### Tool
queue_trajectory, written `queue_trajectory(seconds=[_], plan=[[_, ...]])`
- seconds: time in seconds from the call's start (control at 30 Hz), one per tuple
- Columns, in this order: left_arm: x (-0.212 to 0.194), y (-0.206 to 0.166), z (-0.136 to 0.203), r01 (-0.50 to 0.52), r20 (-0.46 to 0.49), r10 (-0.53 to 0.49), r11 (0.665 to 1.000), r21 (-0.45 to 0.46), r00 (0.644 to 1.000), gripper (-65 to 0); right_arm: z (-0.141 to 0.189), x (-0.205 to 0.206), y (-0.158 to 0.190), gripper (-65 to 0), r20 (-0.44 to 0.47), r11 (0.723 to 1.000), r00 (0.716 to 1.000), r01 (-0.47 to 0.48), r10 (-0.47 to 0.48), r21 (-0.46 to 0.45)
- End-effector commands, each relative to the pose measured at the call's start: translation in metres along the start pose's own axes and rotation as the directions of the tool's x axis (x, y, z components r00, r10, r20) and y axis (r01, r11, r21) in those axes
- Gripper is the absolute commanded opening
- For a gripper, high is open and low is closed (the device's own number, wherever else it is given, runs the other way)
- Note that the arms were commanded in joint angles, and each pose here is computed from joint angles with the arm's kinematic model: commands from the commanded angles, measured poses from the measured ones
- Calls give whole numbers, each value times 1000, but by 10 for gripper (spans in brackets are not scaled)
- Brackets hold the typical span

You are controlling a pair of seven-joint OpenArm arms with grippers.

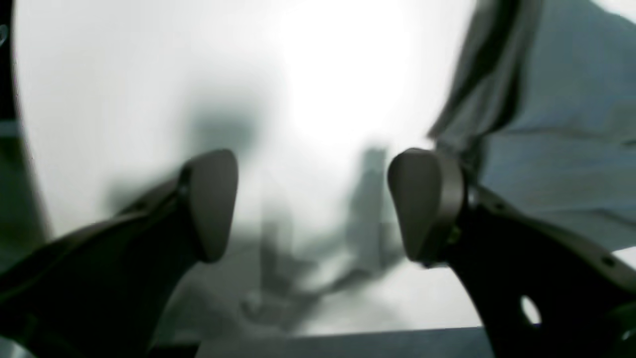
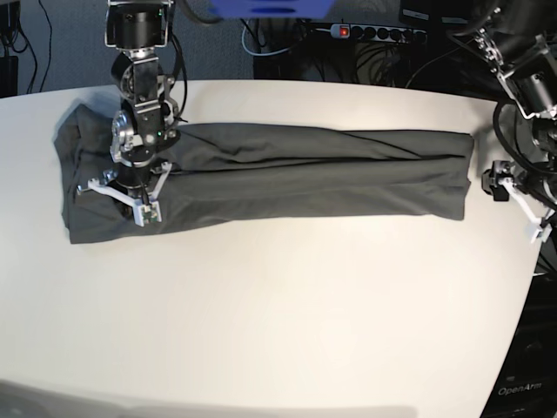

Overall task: Fold the T-shirt properly
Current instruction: 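Release the shirt and move the left gripper to the strip's other end, then lower the left gripper and grasp the strip end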

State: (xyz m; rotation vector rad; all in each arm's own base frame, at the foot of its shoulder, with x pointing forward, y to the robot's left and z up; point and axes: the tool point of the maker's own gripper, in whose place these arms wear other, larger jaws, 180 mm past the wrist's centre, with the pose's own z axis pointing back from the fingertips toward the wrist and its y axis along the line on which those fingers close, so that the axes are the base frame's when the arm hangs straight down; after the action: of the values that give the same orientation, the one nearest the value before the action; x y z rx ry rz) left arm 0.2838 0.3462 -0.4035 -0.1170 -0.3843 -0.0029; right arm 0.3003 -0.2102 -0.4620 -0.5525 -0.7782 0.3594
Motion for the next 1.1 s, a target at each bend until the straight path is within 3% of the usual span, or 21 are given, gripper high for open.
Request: queue_trajectory(seconds=[0.0,0.17,0.9,1.07], plan=[[9,5,5,-4,26,4,1000,-3,1000,-163,12,-57,44,-649,-200,985,978,-28,62,167],[-3,-7,-13,-79,1,79,991,-105,997,-163,12,-58,44,-649,-202,985,977,-28,62,167],[6,-29,-11,-107,-4,108,969,-224,994,-166,11,-59,42,-649,-201,986,977,-34,67,165],[16,-38,-7,-113,39,130,952,-284,991,-166,11,-58,42,-649,-200,986,977,-35,68,166]])
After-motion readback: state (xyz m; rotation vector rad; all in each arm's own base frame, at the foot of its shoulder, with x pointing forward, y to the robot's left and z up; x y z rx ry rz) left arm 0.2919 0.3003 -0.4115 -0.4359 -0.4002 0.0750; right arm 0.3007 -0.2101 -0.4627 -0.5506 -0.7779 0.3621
